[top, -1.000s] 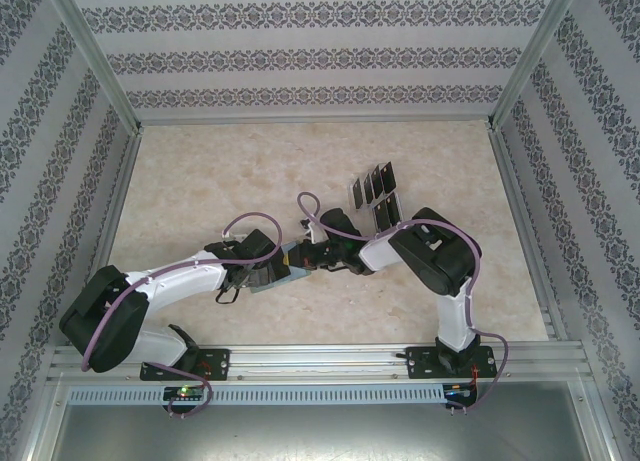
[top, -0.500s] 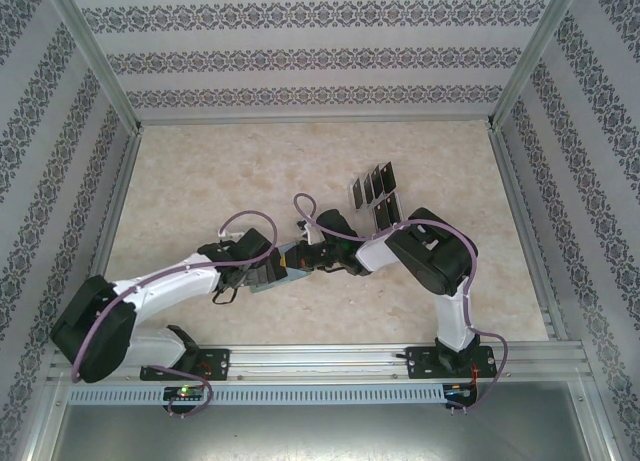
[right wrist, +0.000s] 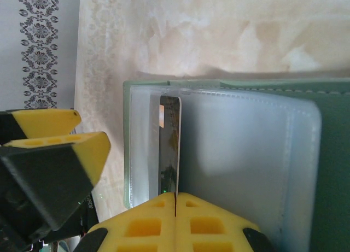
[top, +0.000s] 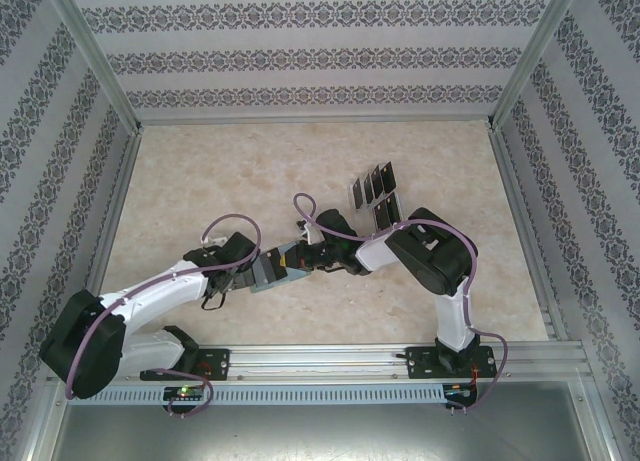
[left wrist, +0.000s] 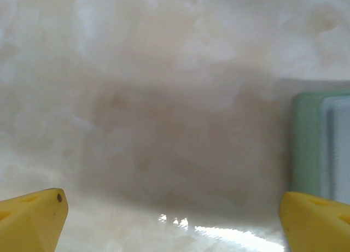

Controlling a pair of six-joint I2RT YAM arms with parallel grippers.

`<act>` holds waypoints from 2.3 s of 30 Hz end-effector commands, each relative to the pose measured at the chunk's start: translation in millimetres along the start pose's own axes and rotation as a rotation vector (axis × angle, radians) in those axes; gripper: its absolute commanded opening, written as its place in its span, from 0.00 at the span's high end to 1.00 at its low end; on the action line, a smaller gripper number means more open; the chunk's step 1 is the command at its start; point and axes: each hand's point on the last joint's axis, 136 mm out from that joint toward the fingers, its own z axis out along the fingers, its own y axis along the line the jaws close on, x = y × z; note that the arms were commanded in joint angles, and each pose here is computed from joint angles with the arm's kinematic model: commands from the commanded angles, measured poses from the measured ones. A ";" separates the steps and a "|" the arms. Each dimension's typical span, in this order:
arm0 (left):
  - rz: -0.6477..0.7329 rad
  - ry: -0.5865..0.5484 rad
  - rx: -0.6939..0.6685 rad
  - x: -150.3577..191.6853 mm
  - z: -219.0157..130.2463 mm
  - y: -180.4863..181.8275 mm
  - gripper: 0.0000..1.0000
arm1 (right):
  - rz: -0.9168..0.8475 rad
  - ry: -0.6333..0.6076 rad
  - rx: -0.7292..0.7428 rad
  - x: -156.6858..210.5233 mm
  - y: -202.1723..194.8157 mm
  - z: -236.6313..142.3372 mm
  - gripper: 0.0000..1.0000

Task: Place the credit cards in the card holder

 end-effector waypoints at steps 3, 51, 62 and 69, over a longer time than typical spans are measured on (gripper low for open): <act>-0.038 0.009 -0.017 7.5 2.9 11.0 0.00 | 0.010 0.010 0.039 4.4 -9.8 7.1 1.00; -0.024 0.021 0.031 9.6 10.5 -2.0 0.00 | -0.015 0.019 0.076 -0.7 12.8 5.4 0.64; -0.031 0.018 0.038 11.3 12.2 -1.5 0.00 | -0.051 0.036 0.230 -8.3 7.4 -13.0 0.73; -0.033 0.014 0.040 11.7 12.4 -0.6 0.00 | -0.077 0.058 0.279 -9.7 3.7 -10.0 0.99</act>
